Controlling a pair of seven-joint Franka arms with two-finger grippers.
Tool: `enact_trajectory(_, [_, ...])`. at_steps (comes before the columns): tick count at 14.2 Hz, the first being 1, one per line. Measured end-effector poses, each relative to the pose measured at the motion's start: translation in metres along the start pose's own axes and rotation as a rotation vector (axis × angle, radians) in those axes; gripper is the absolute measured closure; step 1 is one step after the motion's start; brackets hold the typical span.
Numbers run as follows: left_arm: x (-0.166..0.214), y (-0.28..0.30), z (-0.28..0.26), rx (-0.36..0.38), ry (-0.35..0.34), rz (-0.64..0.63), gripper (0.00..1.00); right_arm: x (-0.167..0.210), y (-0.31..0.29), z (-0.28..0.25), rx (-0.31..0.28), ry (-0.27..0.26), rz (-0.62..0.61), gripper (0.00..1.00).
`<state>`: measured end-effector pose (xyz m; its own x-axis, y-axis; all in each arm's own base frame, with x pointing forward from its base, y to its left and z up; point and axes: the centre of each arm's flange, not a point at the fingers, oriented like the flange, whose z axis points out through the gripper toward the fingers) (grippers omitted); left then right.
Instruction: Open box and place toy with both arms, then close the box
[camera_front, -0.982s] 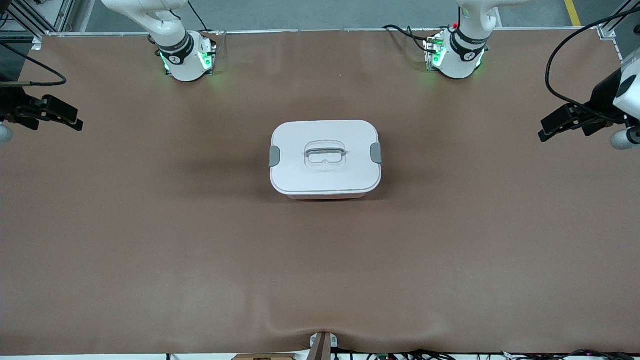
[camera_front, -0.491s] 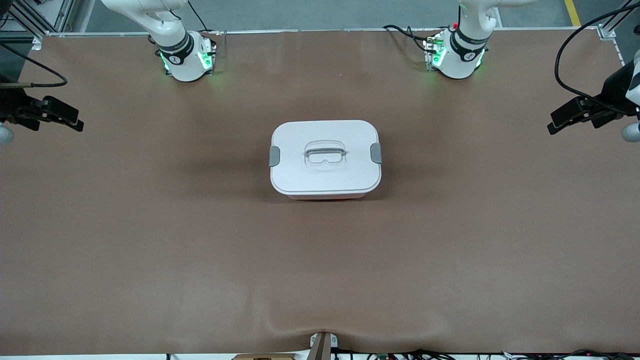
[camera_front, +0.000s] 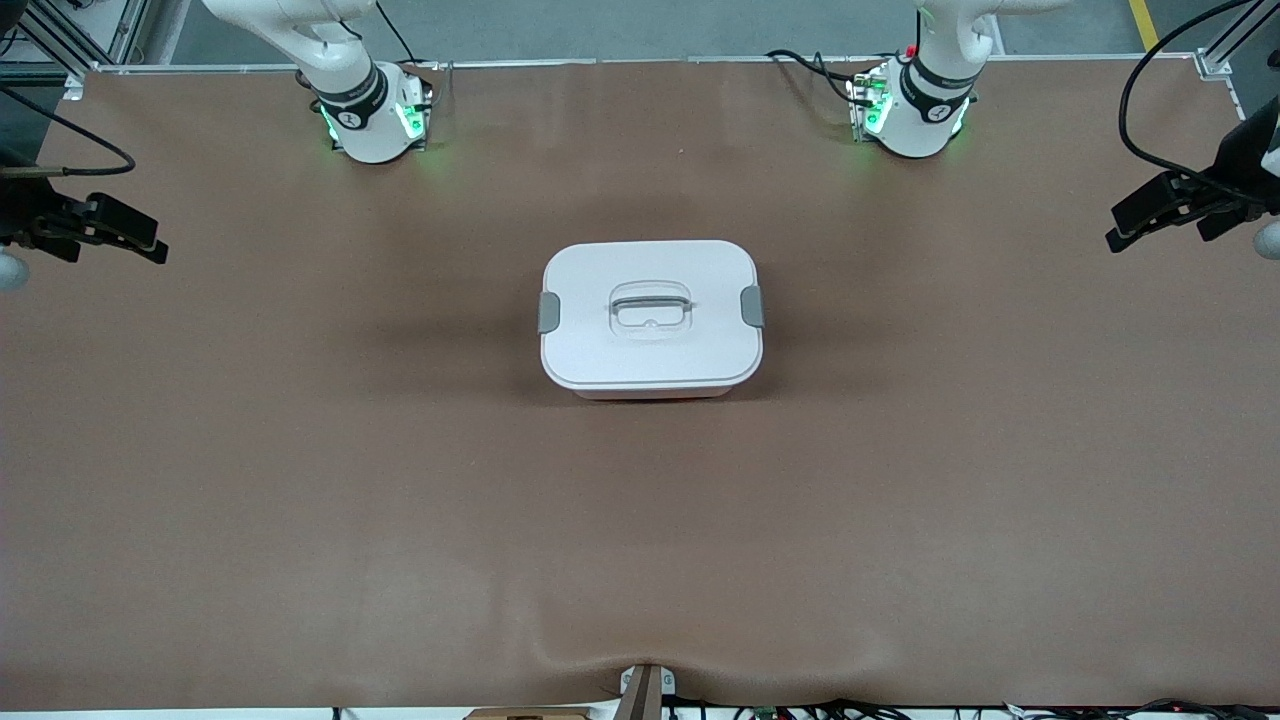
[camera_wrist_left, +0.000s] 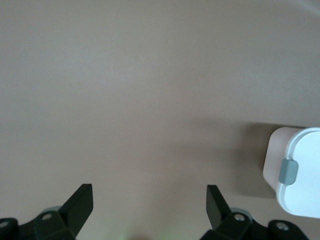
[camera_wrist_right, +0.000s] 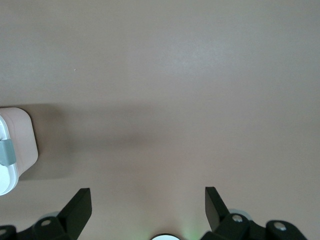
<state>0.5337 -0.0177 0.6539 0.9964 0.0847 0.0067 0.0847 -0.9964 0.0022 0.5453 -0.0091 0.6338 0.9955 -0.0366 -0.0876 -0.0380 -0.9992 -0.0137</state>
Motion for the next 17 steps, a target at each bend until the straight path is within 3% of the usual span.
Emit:
enact_trajectory(6, [0.0016,-0.0167,-0.0005,-0.001,0.002,0.052,0.0,0.0005,0.0,0.0007,0.0,-0.001,0.0,0.0])
enact_trajectory(17, [0.0056,-0.016,0.0029,-0.002,0.006,0.035,0.0,0.003,0.0006,0.0044,-0.001,-0.008,0.002,0.0])
